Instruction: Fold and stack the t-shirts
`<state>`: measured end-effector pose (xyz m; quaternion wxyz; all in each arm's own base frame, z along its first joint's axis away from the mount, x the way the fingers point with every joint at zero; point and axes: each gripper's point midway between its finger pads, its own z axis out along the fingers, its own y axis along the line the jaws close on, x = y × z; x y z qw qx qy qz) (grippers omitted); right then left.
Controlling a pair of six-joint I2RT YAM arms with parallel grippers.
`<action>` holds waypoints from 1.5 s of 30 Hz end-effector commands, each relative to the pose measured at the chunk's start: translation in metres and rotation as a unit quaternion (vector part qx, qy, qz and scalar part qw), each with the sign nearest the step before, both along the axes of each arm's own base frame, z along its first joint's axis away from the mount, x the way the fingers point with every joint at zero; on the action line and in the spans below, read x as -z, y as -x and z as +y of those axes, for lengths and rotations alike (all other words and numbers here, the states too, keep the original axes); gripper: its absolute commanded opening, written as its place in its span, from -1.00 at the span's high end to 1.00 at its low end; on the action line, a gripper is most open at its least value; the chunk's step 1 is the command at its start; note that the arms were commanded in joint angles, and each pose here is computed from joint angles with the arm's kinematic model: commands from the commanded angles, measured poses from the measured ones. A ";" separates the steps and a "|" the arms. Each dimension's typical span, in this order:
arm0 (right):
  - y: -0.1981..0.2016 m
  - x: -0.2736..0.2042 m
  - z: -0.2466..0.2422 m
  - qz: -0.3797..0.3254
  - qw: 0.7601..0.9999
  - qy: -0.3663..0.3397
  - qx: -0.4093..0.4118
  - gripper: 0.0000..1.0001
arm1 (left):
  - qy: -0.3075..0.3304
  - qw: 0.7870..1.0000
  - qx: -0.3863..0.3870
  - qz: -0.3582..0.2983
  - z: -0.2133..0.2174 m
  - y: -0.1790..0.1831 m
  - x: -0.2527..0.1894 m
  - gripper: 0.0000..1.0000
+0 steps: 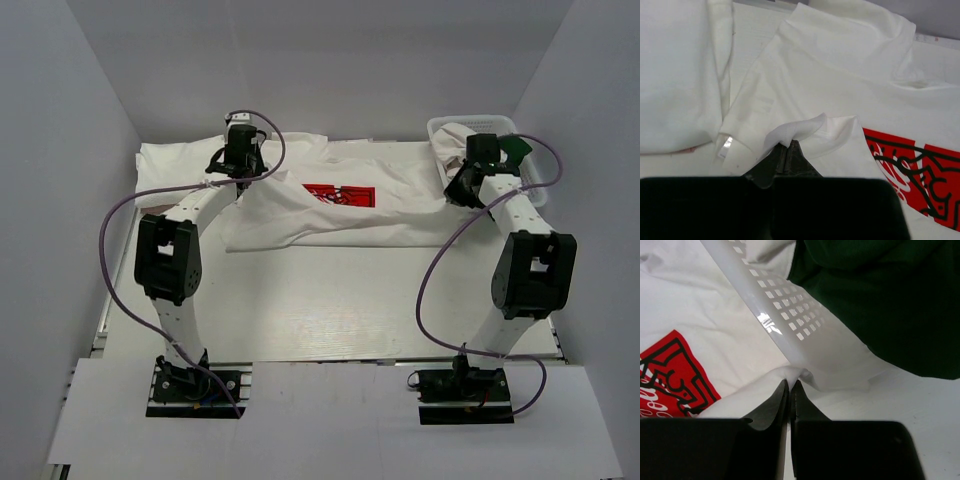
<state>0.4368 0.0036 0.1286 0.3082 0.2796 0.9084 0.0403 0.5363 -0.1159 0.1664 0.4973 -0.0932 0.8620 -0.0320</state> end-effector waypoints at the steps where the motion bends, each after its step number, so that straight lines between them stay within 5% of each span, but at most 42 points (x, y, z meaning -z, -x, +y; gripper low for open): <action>1: -0.017 -0.021 -0.005 -0.029 0.999 0.016 0.004 0.97 | 0.003 0.998 -0.001 -0.066 0.005 -0.030 -0.035 1.00; 6: -0.019 -0.012 0.015 -0.020 0.999 0.013 -0.022 0.62 | 0.001 0.996 0.062 -0.068 -0.013 -0.052 -0.026 1.00; 9: -0.024 -0.010 0.018 -0.019 0.999 0.018 -0.027 0.59 | -0.009 0.996 0.054 -0.066 -0.012 -0.064 -0.019 0.99; 10: -0.025 -0.010 0.017 -0.016 0.999 0.019 -0.025 0.53 | -0.016 0.997 0.042 -0.063 -0.007 -0.066 -0.018 0.86; 11: -0.029 -0.017 0.019 -0.023 0.999 0.022 -0.028 0.32 | -0.017 0.997 0.038 -0.057 -0.003 -0.072 -0.017 0.51; 12: -0.031 -0.018 0.020 -0.025 0.999 0.021 -0.030 0.21 | -0.018 0.998 0.038 -0.056 -0.004 -0.075 -0.018 -0.66; 13: -0.032 -0.021 0.020 -0.027 0.999 0.025 -0.032 0.13 | -0.014 0.998 0.036 -0.054 -0.004 -0.076 -0.019 -0.99; 16: -0.036 -0.039 0.023 -0.049 0.998 0.033 -0.036 -0.21 | -0.004 0.998 0.030 -0.053 -0.005 -0.076 -0.029 -1.00; 21: -0.027 -0.059 0.033 -0.071 0.995 0.037 -0.052 -0.27 | 0.012 0.998 0.041 -0.047 -0.006 -0.051 -0.058 -1.00; 24: -0.009 -0.057 0.043 -0.071 0.995 0.029 -0.068 -0.30 | 0.037 0.998 0.039 -0.026 -0.004 -0.013 -0.066 -1.00; 27: 0.013 -0.041 0.055 -0.070 0.993 0.018 -0.094 -0.60 | 0.070 0.995 0.065 -0.011 -0.014 0.032 -0.051 -1.00; 29: 0.030 -0.014 0.064 -0.042 0.992 0.005 -0.121 -0.81 | 0.085 0.994 0.067 0.027 -0.014 0.060 -0.016 -1.00; 34: 0.029 0.019 0.081 -0.036 0.984 0.004 -0.176 -0.81 | 0.121 0.986 0.070 0.088 -0.020 0.091 0.044 -1.00; 41: 0.017 0.069 0.092 0.002 0.981 0.003 -0.192 -0.81 | 0.113 0.973 0.029 0.199 -0.015 0.088 0.121 -1.00; 45: 0.043 0.098 0.086 0.047 0.982 0.001 -0.185 -0.81 | 0.092 0.954 -0.005 0.287 -0.001 0.129 0.166 -1.00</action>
